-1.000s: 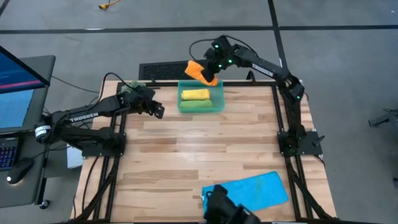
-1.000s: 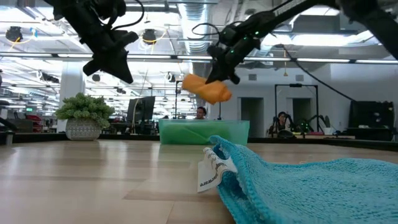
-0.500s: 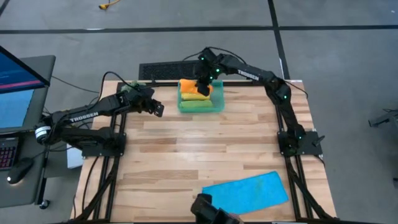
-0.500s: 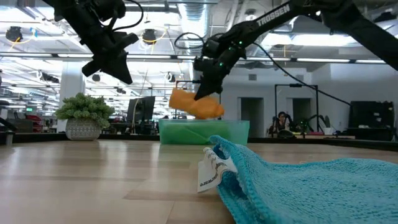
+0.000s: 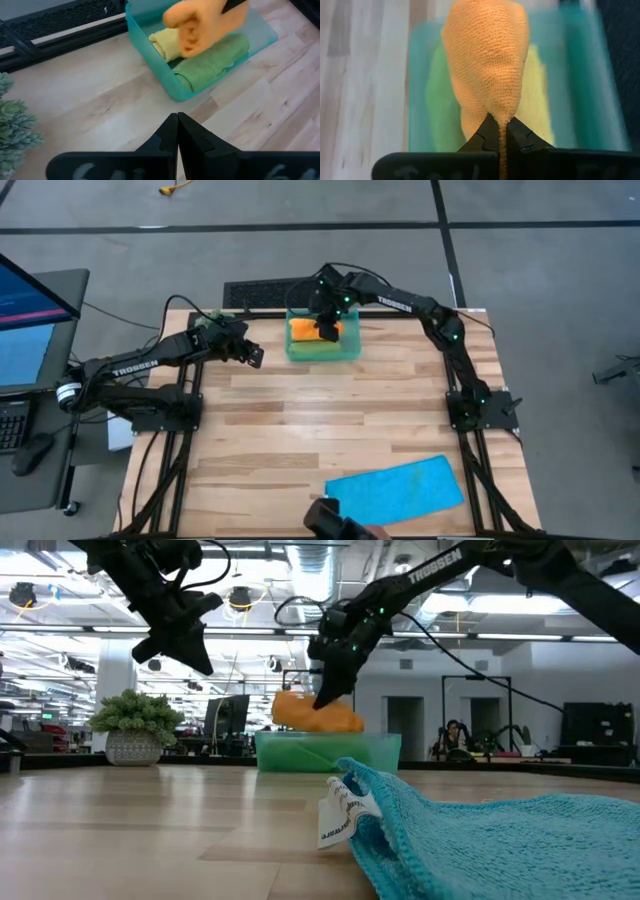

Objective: Roll microfiber towels into tight, uniform cylinder then place into a basket
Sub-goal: Put the rolled orange towel into the blue bin

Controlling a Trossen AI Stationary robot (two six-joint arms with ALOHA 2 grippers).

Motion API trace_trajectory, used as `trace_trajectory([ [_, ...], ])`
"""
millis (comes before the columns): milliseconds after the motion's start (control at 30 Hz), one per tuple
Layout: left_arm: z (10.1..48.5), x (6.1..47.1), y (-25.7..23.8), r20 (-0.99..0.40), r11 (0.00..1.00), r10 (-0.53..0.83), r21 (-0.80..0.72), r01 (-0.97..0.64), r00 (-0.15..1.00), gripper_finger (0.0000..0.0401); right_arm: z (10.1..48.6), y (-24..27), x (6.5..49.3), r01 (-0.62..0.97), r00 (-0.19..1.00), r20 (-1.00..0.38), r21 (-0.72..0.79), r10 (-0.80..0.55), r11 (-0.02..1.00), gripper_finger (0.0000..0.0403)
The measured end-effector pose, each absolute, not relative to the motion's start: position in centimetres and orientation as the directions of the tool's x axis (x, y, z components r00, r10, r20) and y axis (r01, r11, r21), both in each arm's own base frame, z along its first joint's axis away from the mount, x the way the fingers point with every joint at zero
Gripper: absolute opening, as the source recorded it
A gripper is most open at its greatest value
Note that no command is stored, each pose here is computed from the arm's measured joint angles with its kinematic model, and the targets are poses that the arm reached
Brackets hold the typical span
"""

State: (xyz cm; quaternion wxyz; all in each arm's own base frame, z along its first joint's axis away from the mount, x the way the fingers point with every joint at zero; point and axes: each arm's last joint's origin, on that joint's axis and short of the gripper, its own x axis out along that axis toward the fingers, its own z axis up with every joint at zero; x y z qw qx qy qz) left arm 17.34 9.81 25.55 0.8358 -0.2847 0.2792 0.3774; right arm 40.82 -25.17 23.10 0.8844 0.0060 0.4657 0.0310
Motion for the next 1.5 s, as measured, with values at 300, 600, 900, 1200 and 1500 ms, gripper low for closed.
trace_trajectory([
  [300,25.5,17.4,9.8,-0.683,0.555,0.459,-0.279,-0.784,0.568,0.0,20.5,-25.8,41.0,0.006,0.52,-0.85,0.1,0.082,0.995,0.0015],
  [600,25.6,17.4,9.8,-0.681,0.555,0.46,-0.28,-0.783,0.57,0.0,19.3,-24.8,42.2,-0.008,0.487,-0.872,0.051,0.048,0.999,0.0019],
  [900,25.6,17.4,9.8,-0.681,0.555,0.461,-0.28,-0.784,0.569,0.0,19.5,-24.8,42.6,-0.026,0.514,-0.858,0.003,0.016,1.0,0.0023],
  [1200,25.6,17.4,9.8,-0.681,0.555,0.461,-0.28,-0.784,0.569,0.0,19.5,-23.3,43.3,-0.09,0.503,-0.864,-0.014,0.033,0.996,0.0103],
  [1500,25.6,17.4,9.8,-0.681,0.554,0.462,-0.279,-0.784,0.569,0.0,19.5,-23.1,43.4,-0.033,0.468,-0.883,-0.069,-0.045,0.997,0.0206],
])
